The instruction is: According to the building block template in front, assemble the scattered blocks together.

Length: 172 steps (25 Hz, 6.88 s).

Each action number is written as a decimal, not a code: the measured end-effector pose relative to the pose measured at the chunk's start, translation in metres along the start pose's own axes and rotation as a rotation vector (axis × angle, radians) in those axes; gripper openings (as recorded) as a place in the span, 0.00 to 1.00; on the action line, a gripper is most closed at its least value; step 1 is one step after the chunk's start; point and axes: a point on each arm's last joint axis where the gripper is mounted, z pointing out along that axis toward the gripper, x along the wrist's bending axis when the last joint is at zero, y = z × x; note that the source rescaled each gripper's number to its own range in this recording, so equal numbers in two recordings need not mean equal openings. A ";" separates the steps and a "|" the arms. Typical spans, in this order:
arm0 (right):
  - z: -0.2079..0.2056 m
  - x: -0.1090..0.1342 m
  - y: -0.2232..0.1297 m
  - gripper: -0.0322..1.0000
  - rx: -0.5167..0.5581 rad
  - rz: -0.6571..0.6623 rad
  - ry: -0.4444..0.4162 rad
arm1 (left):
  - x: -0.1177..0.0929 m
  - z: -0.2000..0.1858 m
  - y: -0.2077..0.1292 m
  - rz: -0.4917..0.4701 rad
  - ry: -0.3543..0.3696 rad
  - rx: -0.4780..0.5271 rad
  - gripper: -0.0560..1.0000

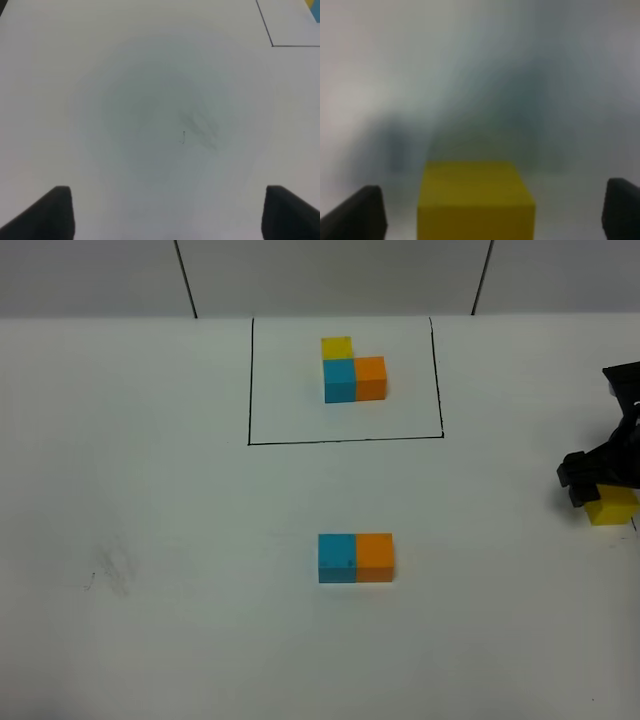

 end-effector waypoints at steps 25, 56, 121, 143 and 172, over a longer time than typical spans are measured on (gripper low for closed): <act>-0.117 0.115 0.036 0.48 -0.248 0.003 0.202 | 0.000 0.000 0.000 0.000 0.000 0.000 0.80; -0.074 0.298 0.007 0.47 -0.087 0.060 0.141 | 0.000 0.000 0.000 0.000 0.000 0.000 0.80; -0.023 0.310 -0.001 0.49 0.015 0.173 0.095 | 0.000 0.000 0.000 0.000 0.000 0.000 0.80; -0.258 0.115 0.079 1.00 -0.874 0.257 0.101 | 0.000 0.000 0.000 0.000 0.000 0.000 0.80; -0.389 0.012 -0.276 1.00 -1.220 -0.170 -0.215 | 0.000 0.000 0.000 0.000 0.000 0.000 0.80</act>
